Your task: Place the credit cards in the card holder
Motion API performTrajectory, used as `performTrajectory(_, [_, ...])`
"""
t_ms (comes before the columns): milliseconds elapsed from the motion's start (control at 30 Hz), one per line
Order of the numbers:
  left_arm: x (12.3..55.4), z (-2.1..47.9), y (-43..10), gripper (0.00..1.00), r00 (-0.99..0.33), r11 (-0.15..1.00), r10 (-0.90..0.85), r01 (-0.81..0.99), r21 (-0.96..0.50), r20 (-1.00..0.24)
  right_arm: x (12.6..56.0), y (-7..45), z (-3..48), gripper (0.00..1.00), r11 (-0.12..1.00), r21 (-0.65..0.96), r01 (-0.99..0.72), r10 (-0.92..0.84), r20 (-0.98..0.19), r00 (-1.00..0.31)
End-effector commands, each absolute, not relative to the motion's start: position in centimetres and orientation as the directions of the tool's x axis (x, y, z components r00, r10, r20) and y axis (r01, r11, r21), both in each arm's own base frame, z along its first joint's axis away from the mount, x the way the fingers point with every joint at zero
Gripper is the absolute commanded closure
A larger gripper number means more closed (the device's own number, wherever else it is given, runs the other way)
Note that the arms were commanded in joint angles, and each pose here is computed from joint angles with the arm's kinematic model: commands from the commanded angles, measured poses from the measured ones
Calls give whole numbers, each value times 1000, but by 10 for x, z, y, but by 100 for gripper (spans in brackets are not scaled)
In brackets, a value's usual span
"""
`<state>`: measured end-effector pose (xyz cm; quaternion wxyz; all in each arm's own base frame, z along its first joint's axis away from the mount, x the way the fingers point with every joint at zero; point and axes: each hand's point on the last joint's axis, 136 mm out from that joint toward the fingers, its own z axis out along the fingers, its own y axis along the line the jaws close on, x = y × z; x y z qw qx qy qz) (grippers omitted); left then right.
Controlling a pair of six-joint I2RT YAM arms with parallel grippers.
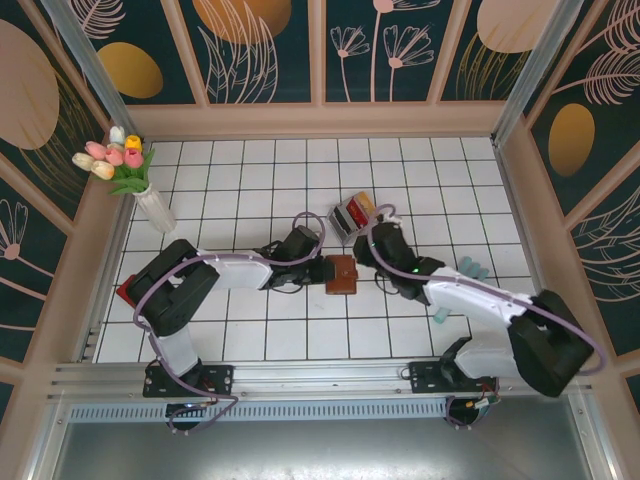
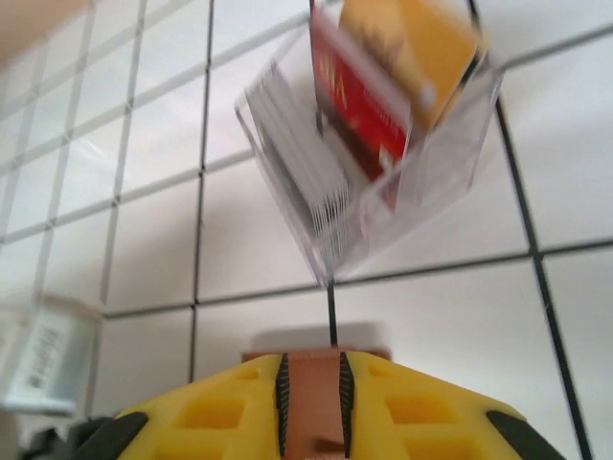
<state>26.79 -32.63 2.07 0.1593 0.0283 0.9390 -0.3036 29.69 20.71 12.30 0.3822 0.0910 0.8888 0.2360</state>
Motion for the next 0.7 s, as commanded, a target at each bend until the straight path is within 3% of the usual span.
performTrajectory(0, [275,35,-316,67,-927,849,-46,160,-504,-372,301,177,124,74,893,450,15,328,-628,-706])
performTrajectory(100, [283,55,-311,65,-898,850,-68,176,-496,-435,316,133,137,71,898,430,90,381,-660,-647])
performTrajectory(200, [287,58,-309,65,-891,859,-58,185,-478,-450,317,142,155,70,863,505,-26,366,-658,-658])
performTrajectory(300, [285,52,-310,61,-899,862,-30,198,-466,-437,293,176,142,81,765,633,-116,344,-554,-758])
performTrajectory(467, [274,32,-316,56,-925,852,32,223,-474,-378,255,214,105,89,671,736,-91,265,-352,-898])
performTrajectory(667, [269,17,-323,56,-941,844,67,230,-484,-331,245,237,86,90,634,772,-53,193,-224,-955])
